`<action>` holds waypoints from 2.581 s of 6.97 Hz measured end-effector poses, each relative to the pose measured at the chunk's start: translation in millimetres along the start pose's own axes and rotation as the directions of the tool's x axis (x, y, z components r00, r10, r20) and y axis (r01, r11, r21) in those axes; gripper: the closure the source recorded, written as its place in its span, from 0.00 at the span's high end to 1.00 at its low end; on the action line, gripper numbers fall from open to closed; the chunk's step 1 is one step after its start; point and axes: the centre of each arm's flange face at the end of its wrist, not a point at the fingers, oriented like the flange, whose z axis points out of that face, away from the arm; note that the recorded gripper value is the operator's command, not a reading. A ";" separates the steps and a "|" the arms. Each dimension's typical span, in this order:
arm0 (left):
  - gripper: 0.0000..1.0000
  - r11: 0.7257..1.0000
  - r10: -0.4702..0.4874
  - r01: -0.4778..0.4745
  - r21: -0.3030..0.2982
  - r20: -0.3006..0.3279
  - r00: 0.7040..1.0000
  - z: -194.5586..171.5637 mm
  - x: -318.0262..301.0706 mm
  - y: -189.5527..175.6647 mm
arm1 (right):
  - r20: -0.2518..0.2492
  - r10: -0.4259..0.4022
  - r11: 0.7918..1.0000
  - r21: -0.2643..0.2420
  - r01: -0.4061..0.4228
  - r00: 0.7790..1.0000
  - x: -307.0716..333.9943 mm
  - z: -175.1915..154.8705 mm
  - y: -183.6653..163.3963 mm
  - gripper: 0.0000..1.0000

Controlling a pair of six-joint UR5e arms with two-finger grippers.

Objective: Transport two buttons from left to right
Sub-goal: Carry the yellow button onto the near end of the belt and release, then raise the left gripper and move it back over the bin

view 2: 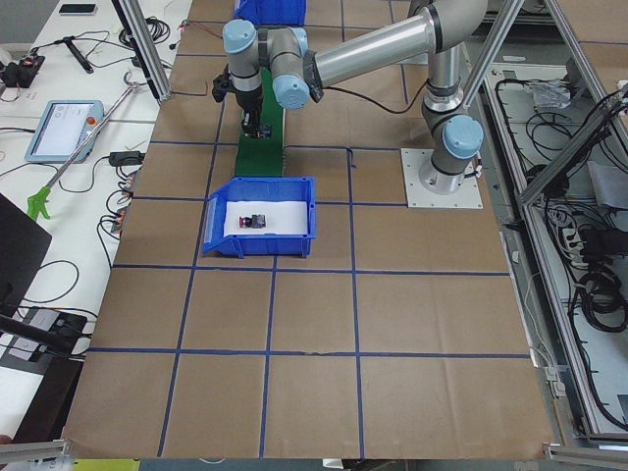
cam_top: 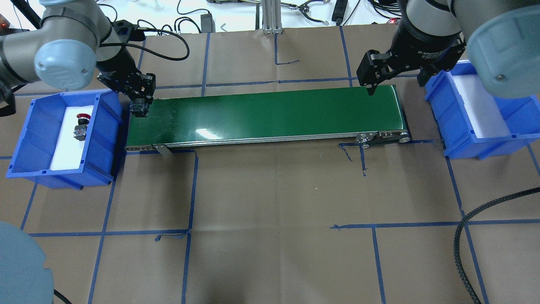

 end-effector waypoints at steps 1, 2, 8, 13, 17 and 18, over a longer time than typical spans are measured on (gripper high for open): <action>0.00 1.000 0.000 0.000 0.010 0.003 1.000 24.1 12.1 -6.7 | 0.000 0.000 1.000 0.000 0.000 1.000 0.0 0.1 -0.1 1.00; 0.03 1.000 -0.004 0.004 0.020 0.006 1.000 45.6 17.7 -9.7 | 0.000 0.000 1.000 -0.001 0.000 1.000 0.0 0.4 -0.3 1.00; 1.00 0.998 -0.036 0.035 0.056 0.017 0.999 56.0 20.5 -8.1 | -0.001 0.000 1.000 -0.002 0.000 1.000 0.0 0.9 -0.4 1.00; 1.00 0.998 -0.051 0.051 0.035 0.011 0.999 -85.3 4.5 -10.8 | 0.000 0.000 1.000 -0.002 0.000 1.000 -0.1 0.8 -0.4 1.00; 1.00 0.996 -0.083 0.083 0.020 0.006 0.997 -74.1 -129.2 -13.5 | -0.001 0.000 1.000 0.000 0.000 1.000 0.3 0.2 -0.2 1.00; 1.00 0.998 -0.057 0.057 0.023 0.010 0.998 -71.9 -164.0 -14.2 | -0.001 0.000 1.000 -0.001 0.000 1.000 0.3 0.4 -0.3 1.00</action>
